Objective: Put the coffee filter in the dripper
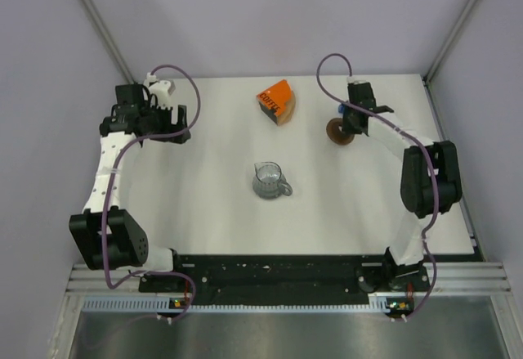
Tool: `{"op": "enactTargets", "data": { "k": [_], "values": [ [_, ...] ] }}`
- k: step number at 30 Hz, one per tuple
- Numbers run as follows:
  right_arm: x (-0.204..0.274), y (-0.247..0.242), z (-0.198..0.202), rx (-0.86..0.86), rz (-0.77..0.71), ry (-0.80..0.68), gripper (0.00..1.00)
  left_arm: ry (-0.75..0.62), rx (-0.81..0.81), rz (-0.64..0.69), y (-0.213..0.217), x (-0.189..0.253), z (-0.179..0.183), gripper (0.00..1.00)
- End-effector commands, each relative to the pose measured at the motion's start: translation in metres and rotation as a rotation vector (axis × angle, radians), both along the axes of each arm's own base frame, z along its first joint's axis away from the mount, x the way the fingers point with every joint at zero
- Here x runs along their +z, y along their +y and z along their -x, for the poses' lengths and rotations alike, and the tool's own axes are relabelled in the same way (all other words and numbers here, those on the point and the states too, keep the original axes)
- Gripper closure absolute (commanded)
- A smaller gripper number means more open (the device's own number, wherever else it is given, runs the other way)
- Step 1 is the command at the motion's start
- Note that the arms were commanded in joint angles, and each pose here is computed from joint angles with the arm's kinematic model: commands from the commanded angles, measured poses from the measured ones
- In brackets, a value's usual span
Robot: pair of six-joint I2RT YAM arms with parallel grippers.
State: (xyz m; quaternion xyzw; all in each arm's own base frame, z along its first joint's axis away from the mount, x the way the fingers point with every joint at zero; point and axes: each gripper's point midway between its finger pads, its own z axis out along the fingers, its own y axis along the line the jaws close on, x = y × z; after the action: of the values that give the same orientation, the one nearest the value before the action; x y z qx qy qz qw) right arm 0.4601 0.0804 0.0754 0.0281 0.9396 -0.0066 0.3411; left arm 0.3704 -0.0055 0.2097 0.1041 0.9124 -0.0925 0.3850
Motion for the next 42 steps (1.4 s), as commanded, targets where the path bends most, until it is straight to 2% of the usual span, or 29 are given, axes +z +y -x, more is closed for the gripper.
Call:
{"op": "enactTargets", "data": {
  "k": [1,5,9,13,15,18,19,25,29,36,39,42],
  "values": [
    [0.108,0.033,-0.007,0.1,-0.042,-0.258,1.0,-0.079,-0.093,0.042,-0.025,0.039,0.0,0.11],
    [0.168,0.08,0.004,0.202,-0.01,-0.399,1.0,-0.085,-0.207,0.156,-0.067,0.073,0.01,0.11],
    [0.224,0.136,0.022,0.309,-0.041,-0.545,1.0,-0.113,-0.3,0.352,-0.122,0.116,0.019,0.02],
    [0.262,0.191,0.049,0.424,-0.073,-0.654,1.0,-0.07,-0.334,0.555,-0.163,0.139,0.025,0.01],
    [0.27,0.214,0.061,0.484,-0.096,-0.674,1.0,-0.046,-0.334,0.601,-0.175,0.141,0.023,0.01],
    [0.281,0.24,0.075,0.553,-0.13,-0.692,1.0,-0.043,-0.318,0.559,-0.185,0.133,0.014,0.09],
    [0.283,0.247,0.079,0.575,-0.128,-0.697,1.0,-0.034,-0.309,0.551,-0.187,0.128,0.011,0.14],
    [0.289,0.273,0.096,0.656,-0.164,-0.708,1.0,0.043,-0.33,0.581,-0.2,0.11,0.006,0.41],
    [0.285,0.283,0.099,0.696,-0.186,-0.702,1.0,0.058,-0.382,0.626,-0.209,0.113,0.01,0.52],
    [0.279,0.292,0.098,0.721,-0.197,-0.694,1.0,0.036,-0.455,0.671,-0.216,0.12,0.016,0.49],
    [0.281,0.295,0.099,0.732,-0.209,-0.701,1.0,0.041,-0.459,0.693,-0.218,0.121,0.016,0.53],
    [0.28,0.296,0.098,0.734,-0.21,-0.7,1.0,0.061,-0.433,0.687,-0.218,0.115,0.011,0.85]
  ]
}}
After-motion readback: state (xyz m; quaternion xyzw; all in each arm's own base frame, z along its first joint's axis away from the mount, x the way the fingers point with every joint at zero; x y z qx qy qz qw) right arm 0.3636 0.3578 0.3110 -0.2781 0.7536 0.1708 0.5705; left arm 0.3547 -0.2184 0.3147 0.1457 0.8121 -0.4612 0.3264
